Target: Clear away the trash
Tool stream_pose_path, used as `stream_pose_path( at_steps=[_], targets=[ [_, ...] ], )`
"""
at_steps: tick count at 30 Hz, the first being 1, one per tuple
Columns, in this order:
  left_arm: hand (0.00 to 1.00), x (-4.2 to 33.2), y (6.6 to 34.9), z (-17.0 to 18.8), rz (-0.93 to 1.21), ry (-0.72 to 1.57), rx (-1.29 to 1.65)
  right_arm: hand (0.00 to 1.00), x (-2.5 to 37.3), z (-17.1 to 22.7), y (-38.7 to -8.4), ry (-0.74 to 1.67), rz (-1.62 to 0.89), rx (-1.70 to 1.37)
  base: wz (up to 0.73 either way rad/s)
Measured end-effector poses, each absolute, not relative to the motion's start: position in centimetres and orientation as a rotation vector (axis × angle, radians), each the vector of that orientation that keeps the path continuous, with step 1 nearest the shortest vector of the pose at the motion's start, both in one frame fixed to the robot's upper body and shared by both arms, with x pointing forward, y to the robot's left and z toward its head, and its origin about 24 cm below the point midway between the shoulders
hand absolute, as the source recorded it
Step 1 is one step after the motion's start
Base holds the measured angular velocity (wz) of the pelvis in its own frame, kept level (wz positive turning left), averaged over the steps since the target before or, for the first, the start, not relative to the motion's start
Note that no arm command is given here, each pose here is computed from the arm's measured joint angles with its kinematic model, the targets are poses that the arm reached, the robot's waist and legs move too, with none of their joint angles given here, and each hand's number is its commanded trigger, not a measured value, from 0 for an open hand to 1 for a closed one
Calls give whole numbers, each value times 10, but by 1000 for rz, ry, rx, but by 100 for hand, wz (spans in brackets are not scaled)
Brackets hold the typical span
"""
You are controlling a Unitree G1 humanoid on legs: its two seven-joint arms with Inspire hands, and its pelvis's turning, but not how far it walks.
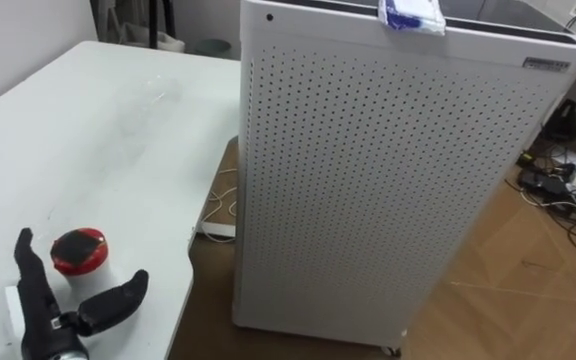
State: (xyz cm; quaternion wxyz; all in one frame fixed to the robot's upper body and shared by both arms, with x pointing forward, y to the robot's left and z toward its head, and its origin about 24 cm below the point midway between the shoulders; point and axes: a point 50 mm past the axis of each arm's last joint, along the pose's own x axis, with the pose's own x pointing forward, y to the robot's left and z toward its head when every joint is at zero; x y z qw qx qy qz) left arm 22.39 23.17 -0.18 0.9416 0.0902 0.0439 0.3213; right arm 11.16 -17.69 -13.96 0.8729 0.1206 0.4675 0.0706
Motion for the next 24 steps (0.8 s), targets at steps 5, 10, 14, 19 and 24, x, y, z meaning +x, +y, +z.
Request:
stream_pose_path(
  at_steps=[5, 10, 14, 19, 24],
  targets=[
    [100, 224, 229, -4, 636, 107, 178, 100, 113, -139, -175, 974, 160, 230, -2],
    [100, 229, 230, -5, 620, 120, 178, 100, 113, -139, -175, 975, 171, 204, -7],
    [100, 235, 225, -3, 568, 116, 159, 100, 114, -139, -177, 970, 170, 197, 0],
    [100, 240, 215, -4, 486, 129, 147, 100, 114, -139, -175, 968, 179, 193, -2],
    [100, 241, 208, -5, 408, 139, 141, 100, 115, -139, -174, 962, 175, 192, -1]
  ],
)
